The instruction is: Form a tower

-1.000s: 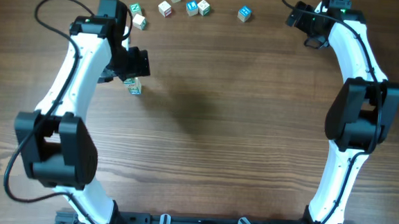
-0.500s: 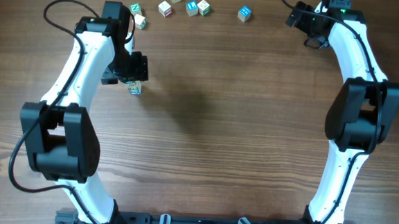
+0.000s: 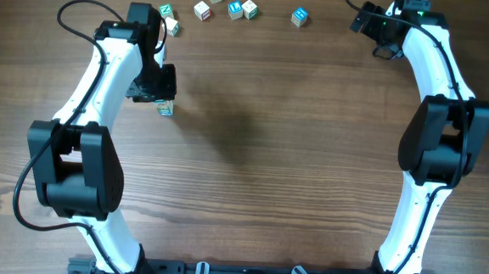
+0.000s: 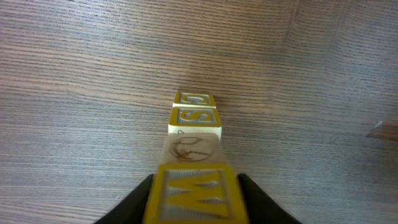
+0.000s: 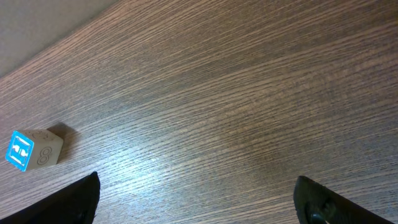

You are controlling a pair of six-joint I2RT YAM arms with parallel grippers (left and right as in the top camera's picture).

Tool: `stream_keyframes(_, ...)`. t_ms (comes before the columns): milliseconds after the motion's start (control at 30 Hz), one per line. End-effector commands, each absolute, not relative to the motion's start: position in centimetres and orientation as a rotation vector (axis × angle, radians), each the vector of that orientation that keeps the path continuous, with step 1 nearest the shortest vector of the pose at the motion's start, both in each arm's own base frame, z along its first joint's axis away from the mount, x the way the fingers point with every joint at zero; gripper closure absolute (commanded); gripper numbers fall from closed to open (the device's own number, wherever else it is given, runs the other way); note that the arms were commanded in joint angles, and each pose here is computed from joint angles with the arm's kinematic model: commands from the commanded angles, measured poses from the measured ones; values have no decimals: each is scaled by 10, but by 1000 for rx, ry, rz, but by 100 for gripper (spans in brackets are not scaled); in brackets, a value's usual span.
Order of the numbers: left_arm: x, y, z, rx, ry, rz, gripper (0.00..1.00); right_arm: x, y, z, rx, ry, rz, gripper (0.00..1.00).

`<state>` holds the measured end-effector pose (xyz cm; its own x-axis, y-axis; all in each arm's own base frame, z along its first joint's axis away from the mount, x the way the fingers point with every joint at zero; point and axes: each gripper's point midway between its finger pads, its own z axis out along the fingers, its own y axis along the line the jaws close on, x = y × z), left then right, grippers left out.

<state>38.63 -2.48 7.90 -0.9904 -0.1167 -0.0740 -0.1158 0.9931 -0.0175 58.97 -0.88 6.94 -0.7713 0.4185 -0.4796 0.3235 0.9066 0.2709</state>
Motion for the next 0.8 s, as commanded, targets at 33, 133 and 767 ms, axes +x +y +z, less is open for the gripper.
stream_keyframes(33,384,-17,74,-189,3077,21,68,592,-8,92,509,2482,231,0)
stream_keyframes(133,384,-17,74,-188,3077,21,71,592,-8,92,509,2482,231,0)
stream_keyframes(767,435,0,168,-258,2794,-20,0,592,-8,92,509,2482,231,0)
